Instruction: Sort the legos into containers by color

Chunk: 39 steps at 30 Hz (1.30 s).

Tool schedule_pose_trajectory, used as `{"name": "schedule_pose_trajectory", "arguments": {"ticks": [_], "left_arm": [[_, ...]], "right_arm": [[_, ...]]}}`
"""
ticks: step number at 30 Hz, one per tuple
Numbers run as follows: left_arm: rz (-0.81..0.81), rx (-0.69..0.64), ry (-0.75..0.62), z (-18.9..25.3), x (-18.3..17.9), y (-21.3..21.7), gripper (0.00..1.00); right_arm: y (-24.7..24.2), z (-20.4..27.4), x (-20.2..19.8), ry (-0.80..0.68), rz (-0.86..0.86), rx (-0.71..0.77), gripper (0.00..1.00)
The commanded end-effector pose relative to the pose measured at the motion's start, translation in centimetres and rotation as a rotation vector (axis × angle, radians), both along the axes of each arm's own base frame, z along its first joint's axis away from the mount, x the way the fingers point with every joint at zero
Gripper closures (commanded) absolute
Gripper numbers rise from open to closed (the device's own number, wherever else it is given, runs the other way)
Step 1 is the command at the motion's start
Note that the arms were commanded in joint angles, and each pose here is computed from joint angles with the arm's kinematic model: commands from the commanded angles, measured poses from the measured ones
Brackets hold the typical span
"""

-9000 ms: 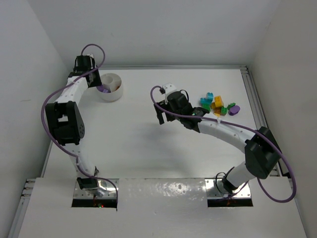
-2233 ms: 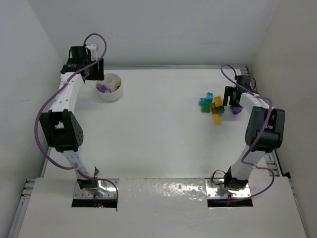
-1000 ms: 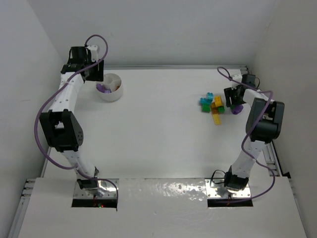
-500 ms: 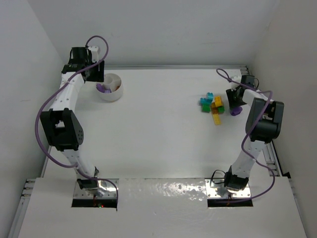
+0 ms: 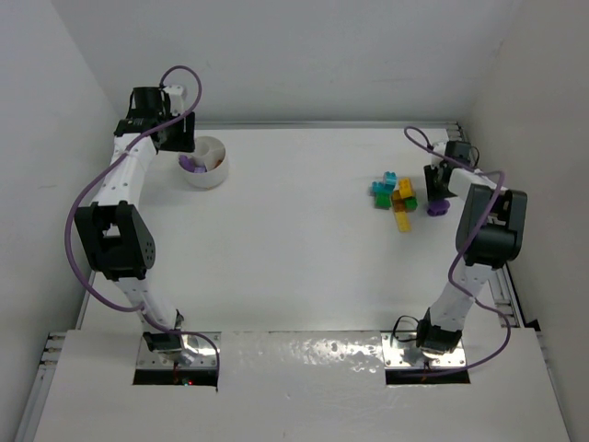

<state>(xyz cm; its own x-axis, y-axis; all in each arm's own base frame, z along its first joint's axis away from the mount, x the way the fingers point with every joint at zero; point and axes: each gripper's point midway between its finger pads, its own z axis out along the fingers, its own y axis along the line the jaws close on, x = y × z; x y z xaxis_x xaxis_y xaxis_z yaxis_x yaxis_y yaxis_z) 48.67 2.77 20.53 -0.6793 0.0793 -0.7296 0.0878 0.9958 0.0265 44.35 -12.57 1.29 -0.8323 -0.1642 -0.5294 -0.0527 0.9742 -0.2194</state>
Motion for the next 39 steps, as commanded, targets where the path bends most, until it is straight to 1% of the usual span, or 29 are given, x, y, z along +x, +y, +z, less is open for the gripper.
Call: {"name": "schedule_pose_trajectory", "arguments": {"ticks": [1,2,3,4,6,7,12,13,14,16,17,18,19,20,21,22,23,24,25,26,27,28,29,30,31,32,33,36,39], "left_arm": [[-0.041,-0.022,-0.062,2.3,0.8,-1.0,0.40],[-0.055,-0.035,-0.067,2.6,0.8,-1.4,0.40],[-0.060,-0.041,-0.069,2.7,0.7,-1.6,0.40],[-0.075,-0.053,-0.076,3.0,0.8,-2.0,0.40],[-0.092,-0.063,-0.085,3.5,0.6,-2.4,0.40],[-0.109,-0.072,-0.090,3.8,0.4,-2.8,0.40],[-0.218,-0.083,-0.094,4.8,-0.8,-4.9,0.40],[-0.256,-0.096,-0.092,5.1,-1.3,-5.7,0.38],[-0.265,-0.104,-0.096,5.4,-1.5,-6.0,0.35],[-0.320,-0.137,-0.109,6.1,-2.2,-7.3,0.29],[-0.342,-0.151,-0.111,6.3,-2.4,-7.8,0.26],[-0.365,-0.169,-0.115,6.7,-2.8,-8.4,0.23],[-0.405,-0.205,-0.110,6.8,-3.3,-9.6,0.21],[-0.426,-0.219,-0.107,6.9,-3.6,-10.3,0.20],[-0.442,-0.231,-0.103,7.0,-3.9,-10.6,0.20],[-0.510,-0.243,-0.094,7.1,-4.8,-12.9,0.20],[-0.536,-0.245,-0.088,7.1,-5.2,-13.9,0.20],[-0.567,-0.247,-0.082,7.0,-5.6,-14.9,0.19],[-0.631,-0.255,-0.070,6.9,-6.5,-17.2,0.18],[-0.673,-0.255,-0.058,6.7,-7.2,-18.4,0.15],[-0.708,-0.265,-0.047,6.4,-7.8,-19.6,0.11],[-0.760,-0.294,-0.039,6.5,-8.7,-21.6,0.09],[-0.776,-0.313,-0.035,6.4,-9.0,-22.4,0.04],[-0.786,-0.332,-0.031,6.5,-9.2,-23.1,0.00],[-0.810,-0.359,-0.023,6.4,-9.7,-24.0,0.00],[-0.818,-0.371,-0.028,6.6,-9.8,-24.5,0.00],[-0.834,-0.372,-0.031,6.6,-10.1,-25.2,0.00],[-0.825,-0.367,-0.024,6.1,-10.3,-25.8,0.00],[-0.846,-0.386,-0.008,5.8,-11.1,-26.7,0.00]], "right_arm": [[0.2,4.9,1.0,-0.155,-0.143,-0.012,1.00],[0.3,6.1,1.6,-0.218,-0.198,-0.007,1.00],[1.0,6.0,1.1,-0.231,-0.219,-0.010,1.00],[0.6,7.8,0.9,-0.295,-0.295,-0.023,1.00],[1.1,8.3,0.4,-0.348,-0.341,-0.028,1.00],[1.0,9.7,0.1,-0.394,-0.400,-0.029,1.00],[4.2,12.2,-0.6,-0.471,-0.392,0.038,1.00],[4.7,13.9,-0.8,-0.523,-0.419,0.075,1.00],[5.2,14.0,-1.3,-0.535,-0.435,0.108,1.00],[6.9,14.7,-1.9,-0.577,-0.482,0.250,1.00],[8.3,15.8,-2.2,-0.629,-0.450,0.333,1.00],[9.5,16.2,-2.5,-0.648,-0.439,0.376,1.00],[10.3,17.4,-2.9,-0.693,-0.437,0.412,1.00],[12.8,17.9,-3.1,-0.697,-0.387,0.434,1.00],[13.8,18.6,-3.2,-0.709,-0.369,0.445,1.00],[15.1,19.8,-3.1,-0.728,-0.340,0.461,1.00],[16.3,20.7,-3.1,-0.742,-0.313,0.473,1.00],[19.0,21.4,-3.2,-0.742,-0.262,0.491,1.00],[20.6,22.1,-3.1,-0.747,-0.242,0.522,1.00],[22.2,23.7,-2.7,-0.769,-0.221,0.554,1.00],[25.3,23.5,-2.7,-0.747,-0.174,0.577,1.00],[27.2,25.0,-2.3,-0.765,-0.153,0.610,1.00],[28.8,25.3,-2.2,-0.766,-0.134,0.625,1.00],[32.1,25.6,-2.8,-0.754,-0.078,0.652,1.00],[33.6,24.7,-2.4,-0.739,-0.081,0.653,1.00],[35.0,26.0,-2.2,-0.761,-0.075,0.689,1.00],[37.3,26.0,-2.3,-0.742,-0.079,0.744,1.00],[39.4,26.2,-2.0,-0.722,-0.087,0.816,1.00],[41.3,26.8,-1.9,-0.733,-0.081,0.834,1.00]]}}
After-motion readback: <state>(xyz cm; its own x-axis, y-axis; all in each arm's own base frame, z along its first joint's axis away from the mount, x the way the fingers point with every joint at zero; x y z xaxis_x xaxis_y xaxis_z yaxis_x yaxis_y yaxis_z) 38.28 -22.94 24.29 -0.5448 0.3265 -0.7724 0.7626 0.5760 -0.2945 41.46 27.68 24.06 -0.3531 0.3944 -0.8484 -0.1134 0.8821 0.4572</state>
